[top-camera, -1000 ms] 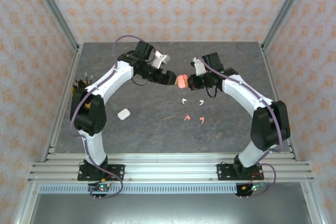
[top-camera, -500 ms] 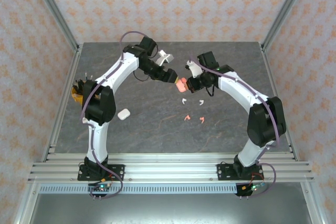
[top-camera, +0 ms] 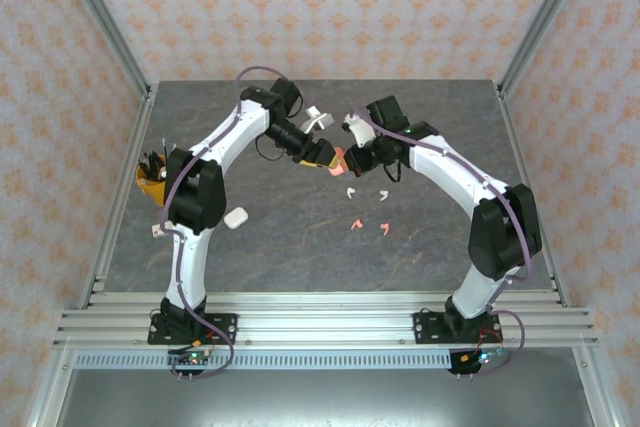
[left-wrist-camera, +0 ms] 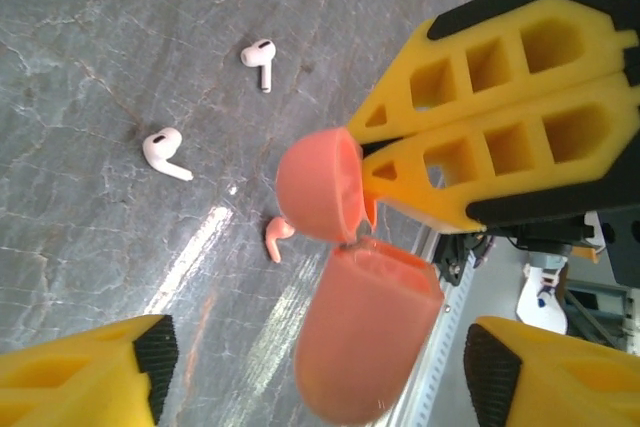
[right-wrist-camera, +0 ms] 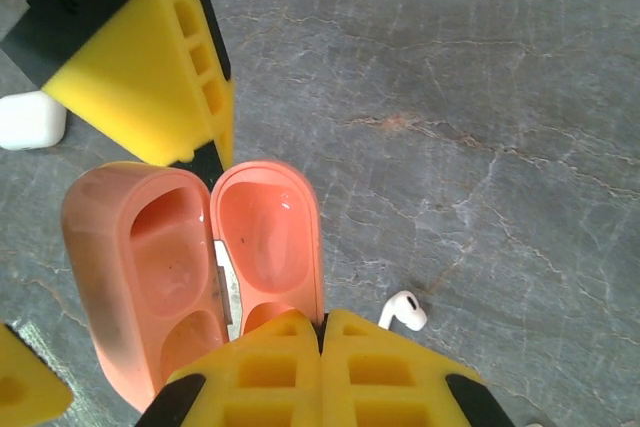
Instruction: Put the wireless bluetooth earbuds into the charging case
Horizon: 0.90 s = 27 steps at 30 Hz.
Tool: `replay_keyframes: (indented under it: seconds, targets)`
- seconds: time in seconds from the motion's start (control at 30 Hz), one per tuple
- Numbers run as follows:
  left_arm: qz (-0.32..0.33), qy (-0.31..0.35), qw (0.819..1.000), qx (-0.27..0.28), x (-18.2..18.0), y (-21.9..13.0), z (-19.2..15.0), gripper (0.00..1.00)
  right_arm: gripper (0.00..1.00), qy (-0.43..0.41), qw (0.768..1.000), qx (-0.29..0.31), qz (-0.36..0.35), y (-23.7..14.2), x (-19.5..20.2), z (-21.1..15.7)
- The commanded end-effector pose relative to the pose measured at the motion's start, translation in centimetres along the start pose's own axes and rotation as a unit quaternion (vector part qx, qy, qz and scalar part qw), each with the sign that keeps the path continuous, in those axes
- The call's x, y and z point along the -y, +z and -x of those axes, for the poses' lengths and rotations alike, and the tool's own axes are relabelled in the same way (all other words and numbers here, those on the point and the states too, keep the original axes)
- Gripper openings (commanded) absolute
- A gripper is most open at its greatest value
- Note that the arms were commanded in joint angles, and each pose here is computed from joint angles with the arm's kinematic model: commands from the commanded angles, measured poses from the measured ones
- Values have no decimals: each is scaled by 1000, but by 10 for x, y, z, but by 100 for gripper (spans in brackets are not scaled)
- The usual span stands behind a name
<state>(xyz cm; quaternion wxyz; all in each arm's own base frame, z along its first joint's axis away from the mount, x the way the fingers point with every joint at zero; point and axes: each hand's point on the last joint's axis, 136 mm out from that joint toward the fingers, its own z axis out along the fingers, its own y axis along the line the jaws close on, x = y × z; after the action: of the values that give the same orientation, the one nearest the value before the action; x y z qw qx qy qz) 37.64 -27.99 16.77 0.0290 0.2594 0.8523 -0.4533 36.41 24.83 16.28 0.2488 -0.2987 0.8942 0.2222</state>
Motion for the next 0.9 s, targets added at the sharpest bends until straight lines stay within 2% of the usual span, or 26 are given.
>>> replay_keyframes:
  seconds: [0.0, 0.37, 0.87]
  targets:
    - [-35, 5, 999, -6, 15, -4, -2, 73, 0, -13, 1000, 7, 15, -2, -8, 8]
    - [-73, 6, 997, -21, 22, -1, -9, 61, 0, -12, 1000, 4, 20, -2, -10, 7]
    - [-90, 2, 996, -19, 23, 1, -6, 46, 0, -11, 999, 1, 30, -1, -14, 6]
